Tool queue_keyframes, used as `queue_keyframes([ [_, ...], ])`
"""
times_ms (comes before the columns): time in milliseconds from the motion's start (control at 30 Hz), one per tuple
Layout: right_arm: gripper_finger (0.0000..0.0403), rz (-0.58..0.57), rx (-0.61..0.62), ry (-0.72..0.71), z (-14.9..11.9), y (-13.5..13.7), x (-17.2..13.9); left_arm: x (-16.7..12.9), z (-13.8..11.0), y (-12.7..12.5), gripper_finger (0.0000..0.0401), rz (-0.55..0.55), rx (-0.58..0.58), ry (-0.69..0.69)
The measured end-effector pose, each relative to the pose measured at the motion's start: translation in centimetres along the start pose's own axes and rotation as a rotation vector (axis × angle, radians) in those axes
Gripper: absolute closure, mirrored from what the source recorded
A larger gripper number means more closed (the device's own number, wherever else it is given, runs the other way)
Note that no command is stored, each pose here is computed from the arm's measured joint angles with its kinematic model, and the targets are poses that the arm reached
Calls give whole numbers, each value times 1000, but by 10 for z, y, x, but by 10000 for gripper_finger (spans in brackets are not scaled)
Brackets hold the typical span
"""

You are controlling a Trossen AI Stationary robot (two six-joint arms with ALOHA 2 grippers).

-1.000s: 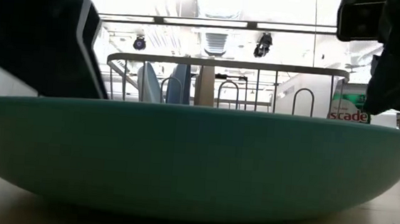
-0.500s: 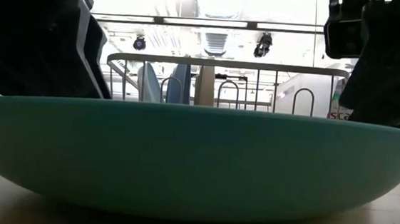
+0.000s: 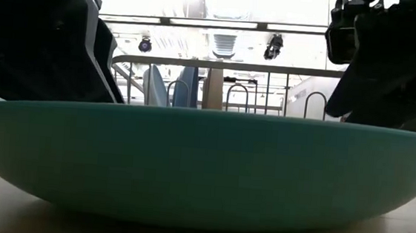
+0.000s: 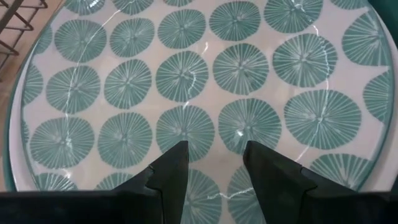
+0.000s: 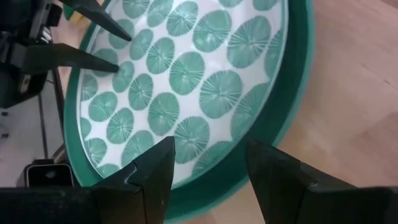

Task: Sort dishes
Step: Put the green patterned plate in the dish rack

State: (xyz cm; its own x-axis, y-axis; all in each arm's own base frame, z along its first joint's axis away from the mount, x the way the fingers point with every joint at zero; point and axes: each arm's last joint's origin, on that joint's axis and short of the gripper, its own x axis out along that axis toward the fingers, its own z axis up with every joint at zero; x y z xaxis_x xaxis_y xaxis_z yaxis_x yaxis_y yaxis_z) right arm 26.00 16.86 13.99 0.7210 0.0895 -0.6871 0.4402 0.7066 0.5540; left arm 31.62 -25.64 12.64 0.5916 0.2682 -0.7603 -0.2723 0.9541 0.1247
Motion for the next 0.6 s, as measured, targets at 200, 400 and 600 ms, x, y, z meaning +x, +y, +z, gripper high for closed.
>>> queue_keyframes([
  [200,222,13,-2,-26,-1,-1,9,0,0,-1,245,-4,16,-8],
  [400,260,-3,-4,-22,3,-4,11,0,1,-2,245,-9,27,-17],
  [600,345,-26,-33,-6,7,-8,13,1,3,-3,245,-9,42,-49],
])
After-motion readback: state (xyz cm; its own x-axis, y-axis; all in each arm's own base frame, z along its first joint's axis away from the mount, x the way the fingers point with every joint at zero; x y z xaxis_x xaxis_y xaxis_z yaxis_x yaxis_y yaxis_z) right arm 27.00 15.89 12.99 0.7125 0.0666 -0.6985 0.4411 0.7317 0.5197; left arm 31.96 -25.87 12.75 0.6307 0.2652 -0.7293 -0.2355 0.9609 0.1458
